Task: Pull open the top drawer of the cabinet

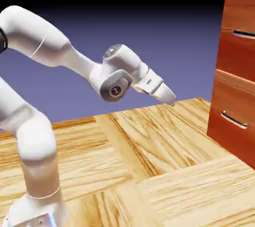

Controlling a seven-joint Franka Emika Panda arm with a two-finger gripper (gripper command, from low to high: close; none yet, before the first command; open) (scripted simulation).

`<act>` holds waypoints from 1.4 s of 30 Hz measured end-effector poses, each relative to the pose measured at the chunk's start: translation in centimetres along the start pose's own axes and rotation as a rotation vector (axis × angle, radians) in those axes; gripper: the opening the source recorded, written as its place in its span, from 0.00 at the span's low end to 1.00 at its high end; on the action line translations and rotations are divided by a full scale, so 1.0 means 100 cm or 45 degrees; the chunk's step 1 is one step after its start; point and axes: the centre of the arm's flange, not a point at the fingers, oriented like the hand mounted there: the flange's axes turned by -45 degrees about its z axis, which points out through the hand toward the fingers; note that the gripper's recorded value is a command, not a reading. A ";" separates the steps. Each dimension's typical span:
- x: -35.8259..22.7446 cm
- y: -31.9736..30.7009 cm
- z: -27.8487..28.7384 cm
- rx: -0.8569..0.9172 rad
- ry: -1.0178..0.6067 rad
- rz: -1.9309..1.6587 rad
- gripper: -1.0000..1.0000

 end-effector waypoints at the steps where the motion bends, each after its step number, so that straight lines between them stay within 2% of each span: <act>1: 0.013 0.008 -0.010 -0.020 0.040 0.067 0.50; 13: 0.133 0.058 -0.149 -0.117 0.547 0.741 0.50; 20: 0.180 0.041 -0.221 -0.055 0.828 1.002 0.50; 25: 0.208 0.010 -0.253 0.032 0.992 1.128 0.50; 33: 0.251 -0.055 -0.252 0.218 1.151 1.255 0.50; 42: 0.294 -0.116 -0.169 0.438 1.146 1.369 0.50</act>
